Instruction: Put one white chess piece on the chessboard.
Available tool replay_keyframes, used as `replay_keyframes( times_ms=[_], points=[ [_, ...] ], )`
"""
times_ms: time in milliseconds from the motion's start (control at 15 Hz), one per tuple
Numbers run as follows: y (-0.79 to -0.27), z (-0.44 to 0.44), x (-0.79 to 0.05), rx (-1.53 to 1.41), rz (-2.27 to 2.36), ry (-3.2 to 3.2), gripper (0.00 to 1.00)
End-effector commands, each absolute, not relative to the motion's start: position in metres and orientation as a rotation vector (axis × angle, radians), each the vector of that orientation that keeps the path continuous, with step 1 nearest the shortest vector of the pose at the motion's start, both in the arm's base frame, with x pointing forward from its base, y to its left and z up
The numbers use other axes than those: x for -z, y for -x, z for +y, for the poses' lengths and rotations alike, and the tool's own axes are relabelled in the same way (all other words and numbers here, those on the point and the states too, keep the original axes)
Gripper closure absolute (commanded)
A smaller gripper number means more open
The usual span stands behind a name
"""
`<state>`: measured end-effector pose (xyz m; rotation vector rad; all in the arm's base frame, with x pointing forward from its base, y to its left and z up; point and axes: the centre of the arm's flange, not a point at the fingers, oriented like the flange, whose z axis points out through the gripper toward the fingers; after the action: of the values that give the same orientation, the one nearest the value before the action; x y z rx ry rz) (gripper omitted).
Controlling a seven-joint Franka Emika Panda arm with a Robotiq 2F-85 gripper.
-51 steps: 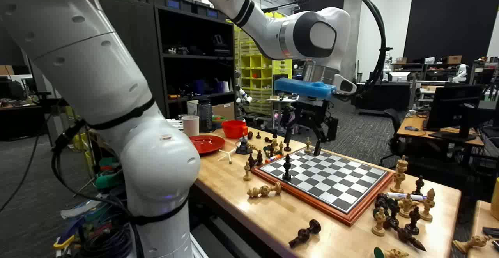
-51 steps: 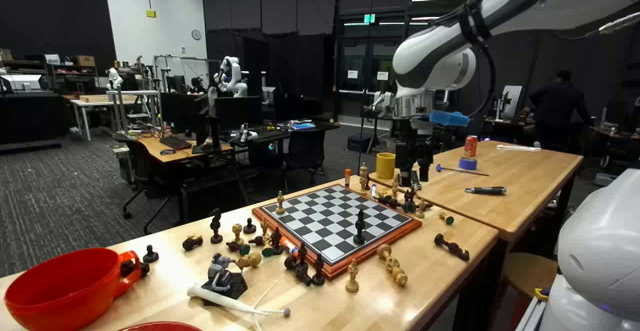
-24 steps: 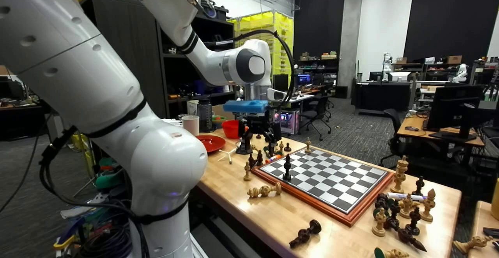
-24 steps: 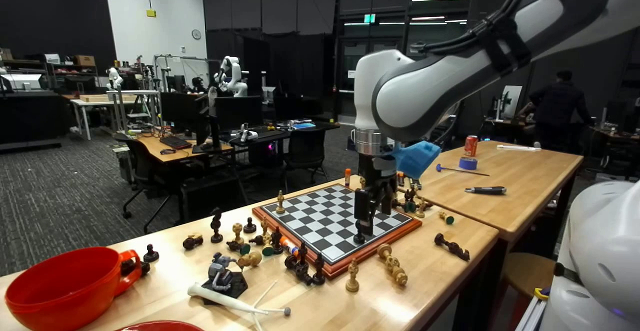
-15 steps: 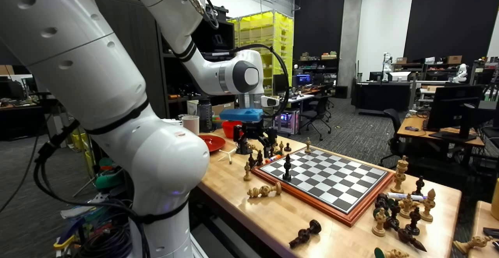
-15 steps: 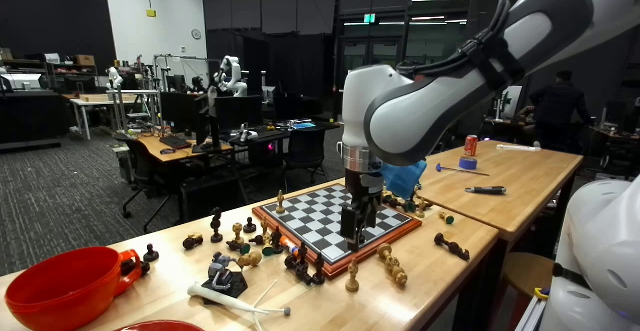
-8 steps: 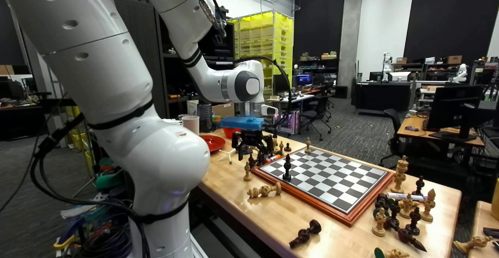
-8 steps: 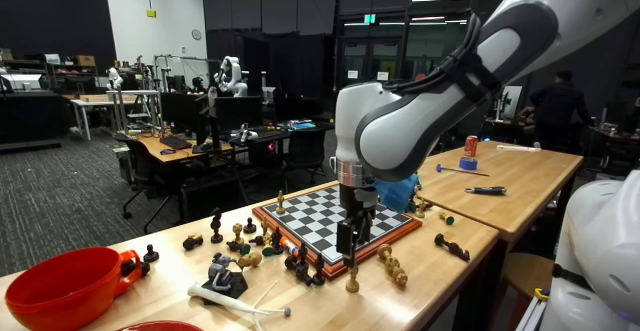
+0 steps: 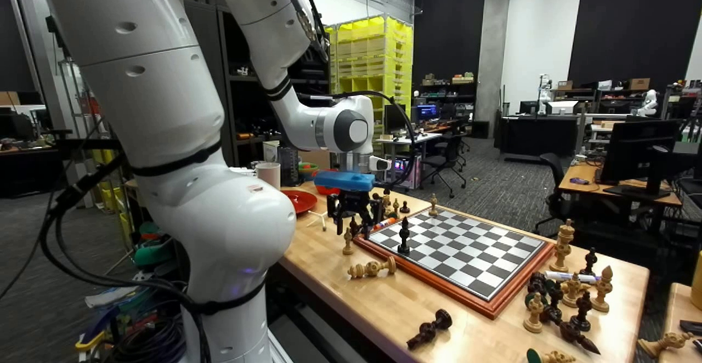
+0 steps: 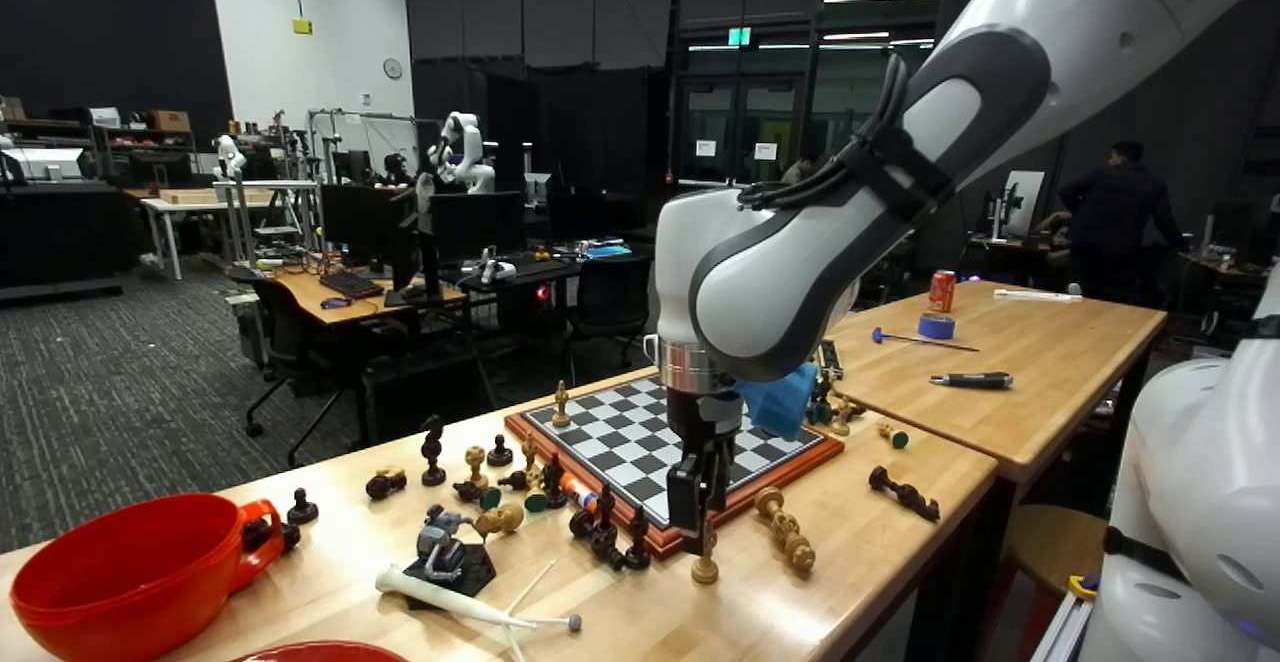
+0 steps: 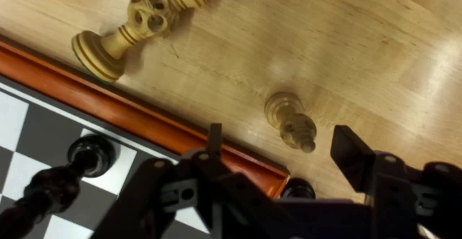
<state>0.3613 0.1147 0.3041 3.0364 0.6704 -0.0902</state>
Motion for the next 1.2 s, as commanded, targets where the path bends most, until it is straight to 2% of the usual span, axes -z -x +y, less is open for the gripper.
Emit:
replay_keyframes(
  times_ms=[0, 200, 400, 533, 733, 1000, 1067, 1133],
  points=[
    [-0.367, 0.117, -0.304, 0.097, 0.703, -3.05, 0.53],
    [-0.367, 0.116, -0.305, 0.103, 0.713, -3.046, 0.78],
    [-0.364, 0.117, -0.315, 0.103, 0.731, -3.039, 0.98],
    [-0.363, 0.117, -0.326, 0.09, 0.756, -3.021, 0.94],
    [-0.366, 0.118, -0.353, 0.049, 0.788, -2.987, 0.94],
    [-0.407, 0.11, -0.399, -0.048, 0.773, -2.911, 0.94],
    [-0.39, 0.115, -0.375, -0.026, 0.78, -2.938, 0.77],
    [-0.397, 0.113, -0.387, -0.048, 0.774, -2.928, 0.77]
  ],
)
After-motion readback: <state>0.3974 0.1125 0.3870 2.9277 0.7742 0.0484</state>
